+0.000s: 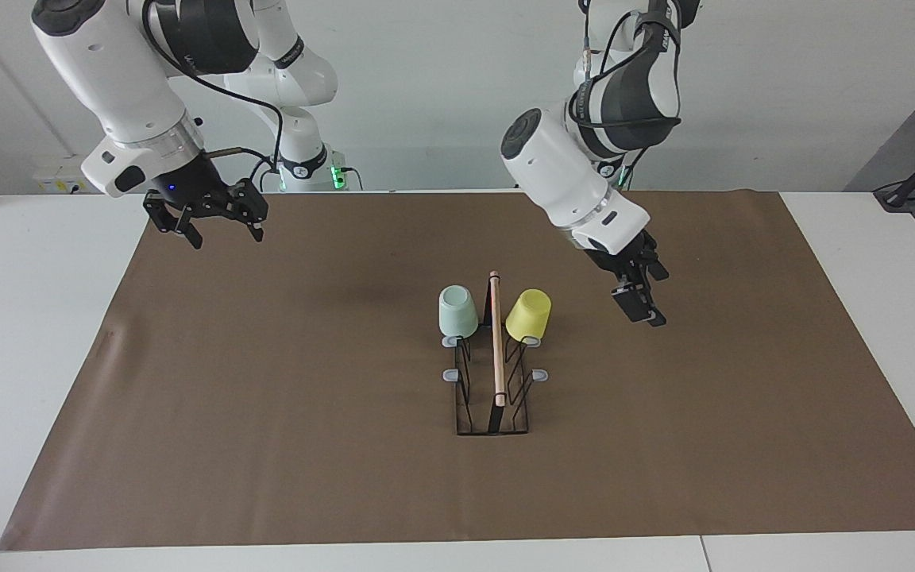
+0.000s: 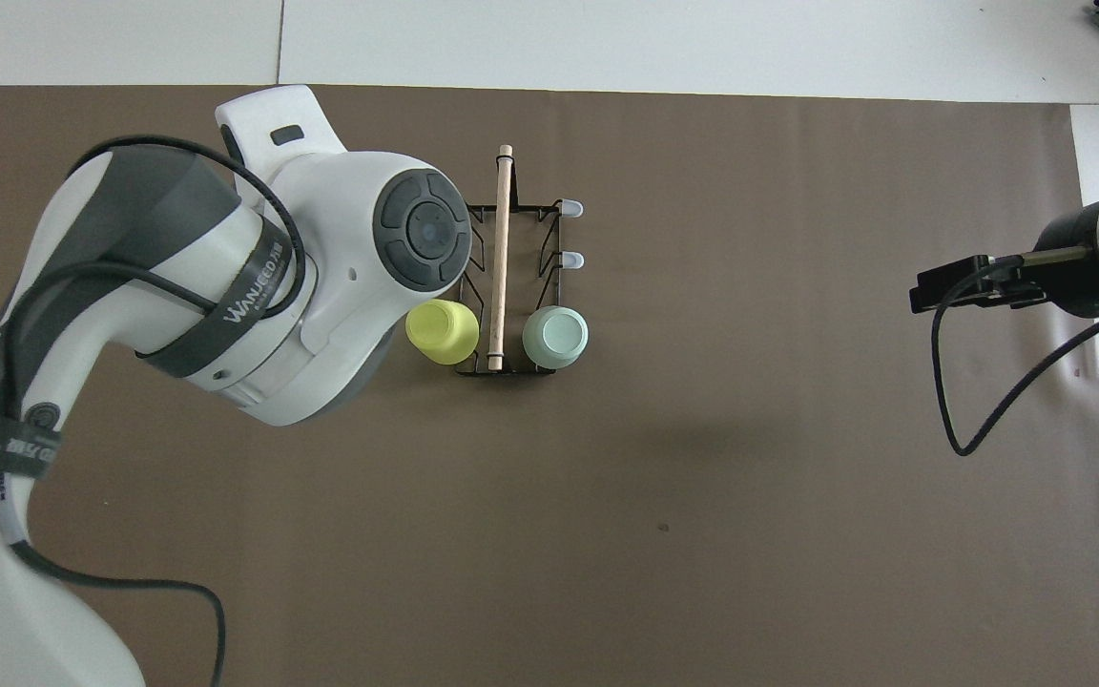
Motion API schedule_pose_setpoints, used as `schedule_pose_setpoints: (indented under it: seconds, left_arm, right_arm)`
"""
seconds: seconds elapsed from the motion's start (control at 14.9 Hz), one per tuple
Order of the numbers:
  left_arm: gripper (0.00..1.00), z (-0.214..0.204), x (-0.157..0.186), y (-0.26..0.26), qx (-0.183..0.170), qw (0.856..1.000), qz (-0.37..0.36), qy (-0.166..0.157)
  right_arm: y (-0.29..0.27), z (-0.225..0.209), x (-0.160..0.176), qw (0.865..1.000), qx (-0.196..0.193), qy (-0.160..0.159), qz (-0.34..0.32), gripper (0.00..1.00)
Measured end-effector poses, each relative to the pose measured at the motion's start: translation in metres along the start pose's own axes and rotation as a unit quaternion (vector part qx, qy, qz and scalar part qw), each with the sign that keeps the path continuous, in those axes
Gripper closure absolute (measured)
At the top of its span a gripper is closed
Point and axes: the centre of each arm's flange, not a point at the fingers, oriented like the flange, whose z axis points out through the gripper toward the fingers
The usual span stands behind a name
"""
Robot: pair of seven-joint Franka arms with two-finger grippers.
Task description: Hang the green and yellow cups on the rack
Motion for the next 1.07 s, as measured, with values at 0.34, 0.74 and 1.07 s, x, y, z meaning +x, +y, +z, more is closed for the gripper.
schedule_pose_setpoints:
  seconds: [0.34,0.74,1.07]
  left_arm:
    - [0.00,0.043,0.054,0.000,-0.009,0.998,0.022,-0.061]
    - [0.00,0.101,0.115,-0.007,-0.052,0.982,0.084,-0.160]
    - [0.00,0.146,0.159,-0.027,-0.127,0.934,0.217,-0.254]
  right_arm:
    - [0.003,0.000,0.000,1.000,0.000,0.000,0.002,0.00]
    - [-0.001,0.000,0.001,1.000,0.000,-0.001,0.000,0.00]
    - [-0.005,0.002,-0.001,1.000,0.000,-0.008,-0.004,0.00]
